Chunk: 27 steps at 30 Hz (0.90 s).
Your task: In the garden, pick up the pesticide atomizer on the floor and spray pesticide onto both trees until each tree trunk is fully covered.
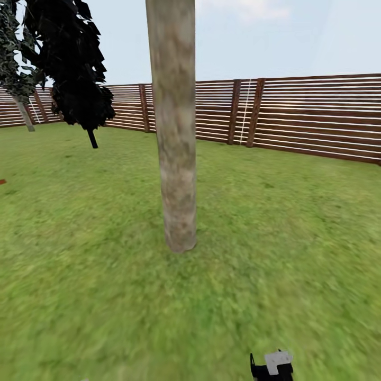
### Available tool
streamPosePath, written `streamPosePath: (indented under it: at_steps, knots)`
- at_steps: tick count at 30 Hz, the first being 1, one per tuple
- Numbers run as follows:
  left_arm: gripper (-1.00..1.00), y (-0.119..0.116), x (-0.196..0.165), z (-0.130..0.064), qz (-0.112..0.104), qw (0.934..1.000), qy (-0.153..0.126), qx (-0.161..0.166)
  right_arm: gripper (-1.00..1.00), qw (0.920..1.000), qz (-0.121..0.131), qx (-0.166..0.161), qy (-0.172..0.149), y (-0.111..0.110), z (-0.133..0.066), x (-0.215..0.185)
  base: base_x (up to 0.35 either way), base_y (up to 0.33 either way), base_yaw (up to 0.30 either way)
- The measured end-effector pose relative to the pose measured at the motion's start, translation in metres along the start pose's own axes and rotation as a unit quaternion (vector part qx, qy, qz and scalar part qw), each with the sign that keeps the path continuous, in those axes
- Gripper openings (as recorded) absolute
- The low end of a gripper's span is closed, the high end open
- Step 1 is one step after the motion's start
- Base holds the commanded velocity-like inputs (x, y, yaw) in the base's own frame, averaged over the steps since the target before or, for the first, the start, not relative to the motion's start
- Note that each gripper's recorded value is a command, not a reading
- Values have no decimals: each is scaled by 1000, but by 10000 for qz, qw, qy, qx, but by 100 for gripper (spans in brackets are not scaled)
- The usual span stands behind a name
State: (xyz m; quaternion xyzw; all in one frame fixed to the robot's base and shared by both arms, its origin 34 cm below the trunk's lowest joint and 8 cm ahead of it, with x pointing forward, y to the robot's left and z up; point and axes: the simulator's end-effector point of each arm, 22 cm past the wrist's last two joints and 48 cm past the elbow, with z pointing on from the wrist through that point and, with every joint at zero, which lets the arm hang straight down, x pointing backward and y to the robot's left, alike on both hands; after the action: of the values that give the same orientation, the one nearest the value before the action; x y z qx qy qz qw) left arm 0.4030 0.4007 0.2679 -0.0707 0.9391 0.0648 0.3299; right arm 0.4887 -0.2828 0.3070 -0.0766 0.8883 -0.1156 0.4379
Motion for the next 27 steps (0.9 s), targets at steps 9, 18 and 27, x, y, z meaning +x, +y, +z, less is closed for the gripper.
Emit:
streamPosePath:
  at_steps: [9, 18, 27]
  knots:
    - [-100, -43, -56, 12, 1610, 9823, -543, 791, 100, 9782, -812, -1413, -1285, 58, 18, -110, 292, -137, 0]
    - [-100, -130, -58, -9, 2583, 9171, -168, 3031, 100, 9014, -2172, -3593, -1055, 140, 8, -141, 128, -76, 0]
    - [-100, -151, -66, -40, 3922, 8042, 964, 4361, 100, 8141, -2522, -5149, -917, 180, -43, -143, 0, 0, 0]
